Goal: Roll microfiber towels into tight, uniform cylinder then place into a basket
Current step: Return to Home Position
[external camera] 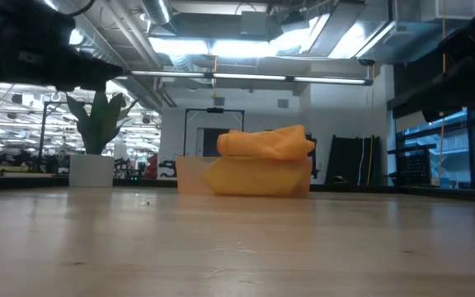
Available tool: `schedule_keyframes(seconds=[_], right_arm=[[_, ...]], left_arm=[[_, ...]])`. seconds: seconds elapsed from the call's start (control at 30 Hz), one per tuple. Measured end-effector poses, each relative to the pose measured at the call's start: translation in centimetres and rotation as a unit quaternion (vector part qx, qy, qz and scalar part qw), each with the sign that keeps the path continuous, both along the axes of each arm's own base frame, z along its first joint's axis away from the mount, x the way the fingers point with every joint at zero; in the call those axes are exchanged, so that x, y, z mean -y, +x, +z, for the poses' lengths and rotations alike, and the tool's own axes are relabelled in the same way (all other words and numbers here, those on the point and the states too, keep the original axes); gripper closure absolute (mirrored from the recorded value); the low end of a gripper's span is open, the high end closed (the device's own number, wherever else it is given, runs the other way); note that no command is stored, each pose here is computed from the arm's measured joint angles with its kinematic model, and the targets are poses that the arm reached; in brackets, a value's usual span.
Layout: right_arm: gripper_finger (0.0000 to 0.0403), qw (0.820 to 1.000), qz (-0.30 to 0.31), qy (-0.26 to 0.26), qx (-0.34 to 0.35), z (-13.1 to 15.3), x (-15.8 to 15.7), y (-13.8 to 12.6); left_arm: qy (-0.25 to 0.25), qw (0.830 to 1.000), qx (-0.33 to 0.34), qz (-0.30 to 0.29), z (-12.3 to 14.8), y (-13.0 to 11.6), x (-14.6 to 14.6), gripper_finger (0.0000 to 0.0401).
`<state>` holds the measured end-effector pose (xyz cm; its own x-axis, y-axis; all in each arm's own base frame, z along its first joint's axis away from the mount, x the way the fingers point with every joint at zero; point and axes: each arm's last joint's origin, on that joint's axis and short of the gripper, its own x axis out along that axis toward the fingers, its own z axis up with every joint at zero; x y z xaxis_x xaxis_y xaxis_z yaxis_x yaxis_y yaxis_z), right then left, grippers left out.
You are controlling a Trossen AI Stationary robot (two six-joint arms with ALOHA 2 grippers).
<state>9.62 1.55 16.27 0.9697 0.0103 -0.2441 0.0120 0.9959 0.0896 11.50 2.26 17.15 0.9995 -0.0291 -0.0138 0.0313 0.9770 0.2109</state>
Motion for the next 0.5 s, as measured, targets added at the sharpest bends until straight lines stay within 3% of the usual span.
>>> schedule_keyframes(seconds=[0.2,0.37,0.5], right_arm=[[0.0399,0.999,0.034,-0.021,0.01,0.12,-0.15,-0.06],[0.0395,0.999,0.006,-0.05,0.01,0.12,0.05,-0.05],[0.0389,0.998,-0.003,-0.063,0.01,0.13,0.11,-0.05]], left_arm=[[-0.005,1.0,-0.01,-0.002,-0.65,-0.37,0.11,0.0399],[0.0,1.0,-0.013,0.0,-0.71,-0.38,0.1,0.0399],[0.0,0.999,-0.016,0.035,-0.77,-0.39,-0.09,0.0399]])
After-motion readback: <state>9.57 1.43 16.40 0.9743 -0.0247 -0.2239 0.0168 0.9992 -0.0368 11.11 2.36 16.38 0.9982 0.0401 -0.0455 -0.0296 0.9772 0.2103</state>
